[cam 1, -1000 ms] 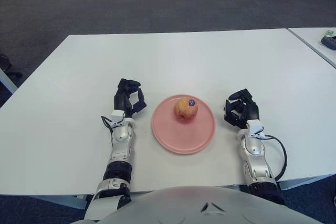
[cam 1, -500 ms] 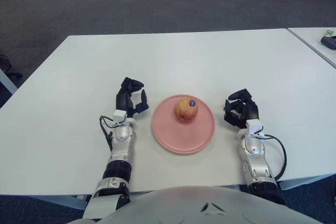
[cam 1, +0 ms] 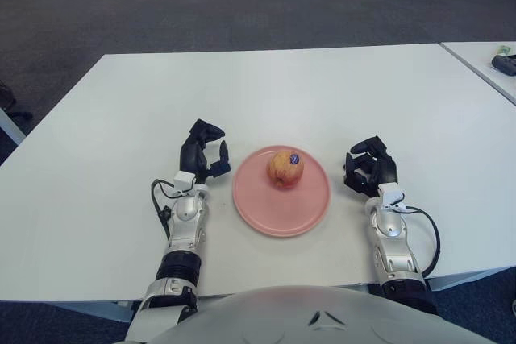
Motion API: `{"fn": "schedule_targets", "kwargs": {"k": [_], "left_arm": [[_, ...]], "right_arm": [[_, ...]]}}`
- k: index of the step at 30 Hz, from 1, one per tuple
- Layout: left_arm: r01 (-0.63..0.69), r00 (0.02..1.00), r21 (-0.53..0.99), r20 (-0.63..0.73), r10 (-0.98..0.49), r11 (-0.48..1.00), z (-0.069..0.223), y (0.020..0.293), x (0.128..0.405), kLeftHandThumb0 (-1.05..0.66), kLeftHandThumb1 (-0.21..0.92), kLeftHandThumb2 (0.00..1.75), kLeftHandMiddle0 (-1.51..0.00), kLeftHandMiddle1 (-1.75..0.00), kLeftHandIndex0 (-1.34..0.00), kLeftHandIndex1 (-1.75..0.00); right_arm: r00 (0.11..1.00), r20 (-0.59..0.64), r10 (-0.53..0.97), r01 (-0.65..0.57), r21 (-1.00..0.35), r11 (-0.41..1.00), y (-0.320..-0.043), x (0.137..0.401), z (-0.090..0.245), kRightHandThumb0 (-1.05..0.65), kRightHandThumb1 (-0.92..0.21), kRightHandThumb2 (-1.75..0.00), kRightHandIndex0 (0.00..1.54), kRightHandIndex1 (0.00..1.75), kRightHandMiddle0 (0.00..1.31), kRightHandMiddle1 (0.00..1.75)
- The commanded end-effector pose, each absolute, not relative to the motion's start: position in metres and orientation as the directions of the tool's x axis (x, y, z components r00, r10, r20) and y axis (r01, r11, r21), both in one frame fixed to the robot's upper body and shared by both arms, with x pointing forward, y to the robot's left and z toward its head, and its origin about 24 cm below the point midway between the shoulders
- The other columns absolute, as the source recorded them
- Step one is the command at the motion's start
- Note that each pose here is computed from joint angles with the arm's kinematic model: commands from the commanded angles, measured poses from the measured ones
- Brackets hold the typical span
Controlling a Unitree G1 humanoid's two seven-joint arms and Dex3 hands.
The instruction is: Put the apple into the plate.
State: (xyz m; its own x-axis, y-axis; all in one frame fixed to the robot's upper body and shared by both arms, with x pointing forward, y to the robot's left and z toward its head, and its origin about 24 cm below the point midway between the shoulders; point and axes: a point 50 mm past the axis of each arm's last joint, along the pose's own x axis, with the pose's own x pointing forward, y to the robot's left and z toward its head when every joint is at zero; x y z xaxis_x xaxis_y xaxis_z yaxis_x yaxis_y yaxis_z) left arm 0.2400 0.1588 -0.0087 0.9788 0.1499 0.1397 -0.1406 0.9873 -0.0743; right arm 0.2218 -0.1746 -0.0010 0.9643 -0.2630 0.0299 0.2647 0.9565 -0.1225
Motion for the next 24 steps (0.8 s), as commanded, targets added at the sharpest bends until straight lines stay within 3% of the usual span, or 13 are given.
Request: {"fn": "schedule_targets", "kwargs": {"k": [1, 24], "left_arm": [[-0.169, 0.986, -0.072, -0.017, 0.168, 0.983, -0.0396, 0.1622, 0.2108, -0.49, 0.30, 1.35, -1.23, -1.75, -0.63, -1.75], [-0.250, 0.965, -0.010, -0.083, 0.248, 0.968, -0.0388, 0.1664, 0.2052, -0.46, 0.37, 1.26, -1.19, -1.75, -0.56, -1.75]], "right_arm": [[0.964, 0.049, -0.260, 0.264, -0.123, 0.957, -0.1758, 0.2245, 0.0028, -0.41, -0.55, -1.03, 0.67, 1.44, 0.43, 1.75], [0.968, -0.015, -0.252, 0.248, -0.130, 0.960, -0.1744, 0.2246, -0.0029, -0.41, -0.55, -1.03, 0.66, 1.40, 0.42, 1.75]]}}
